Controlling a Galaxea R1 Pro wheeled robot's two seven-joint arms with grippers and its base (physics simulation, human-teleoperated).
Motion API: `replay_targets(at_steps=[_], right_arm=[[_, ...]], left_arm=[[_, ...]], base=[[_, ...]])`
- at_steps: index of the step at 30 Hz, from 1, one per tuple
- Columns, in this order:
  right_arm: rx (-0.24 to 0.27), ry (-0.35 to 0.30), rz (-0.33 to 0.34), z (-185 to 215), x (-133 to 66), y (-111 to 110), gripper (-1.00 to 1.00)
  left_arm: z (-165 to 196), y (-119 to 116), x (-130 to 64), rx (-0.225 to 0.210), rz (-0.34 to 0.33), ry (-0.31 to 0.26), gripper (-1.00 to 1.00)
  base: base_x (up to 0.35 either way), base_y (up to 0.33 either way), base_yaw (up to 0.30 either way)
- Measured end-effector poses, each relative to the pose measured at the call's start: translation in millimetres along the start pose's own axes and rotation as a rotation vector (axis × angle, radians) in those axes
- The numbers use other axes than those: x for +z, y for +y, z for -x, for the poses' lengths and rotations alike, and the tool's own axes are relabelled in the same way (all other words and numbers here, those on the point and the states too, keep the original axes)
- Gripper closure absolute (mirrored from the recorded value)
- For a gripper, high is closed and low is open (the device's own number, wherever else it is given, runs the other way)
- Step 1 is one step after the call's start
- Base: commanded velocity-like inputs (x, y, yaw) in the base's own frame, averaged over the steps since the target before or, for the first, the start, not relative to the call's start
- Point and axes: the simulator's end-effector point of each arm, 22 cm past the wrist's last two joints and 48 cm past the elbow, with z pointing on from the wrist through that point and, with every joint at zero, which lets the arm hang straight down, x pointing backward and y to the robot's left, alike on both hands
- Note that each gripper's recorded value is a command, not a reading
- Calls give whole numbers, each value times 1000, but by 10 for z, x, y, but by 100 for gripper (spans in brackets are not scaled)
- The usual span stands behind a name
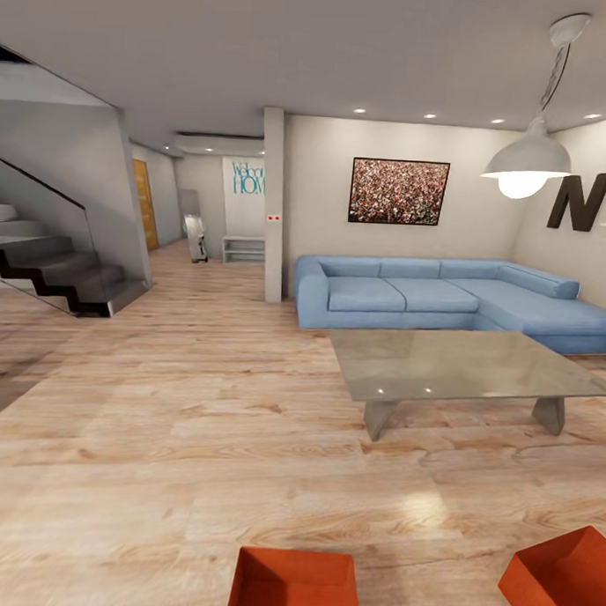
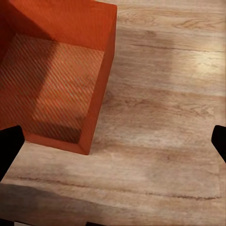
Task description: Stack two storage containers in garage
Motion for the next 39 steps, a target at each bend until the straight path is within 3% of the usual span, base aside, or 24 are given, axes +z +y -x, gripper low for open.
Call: replay_targets(at_steps=[31, 39], right_arm=[[-2, 1, 5, -3, 1, 12, -100], [3, 1, -2, 0, 2, -5, -100]], left_arm=[[1, -4, 1, 0, -1, -1, -100], [-48, -16, 0, 0, -11, 22, -100]], base=[[16, -10, 0], [0, 0, 0]])
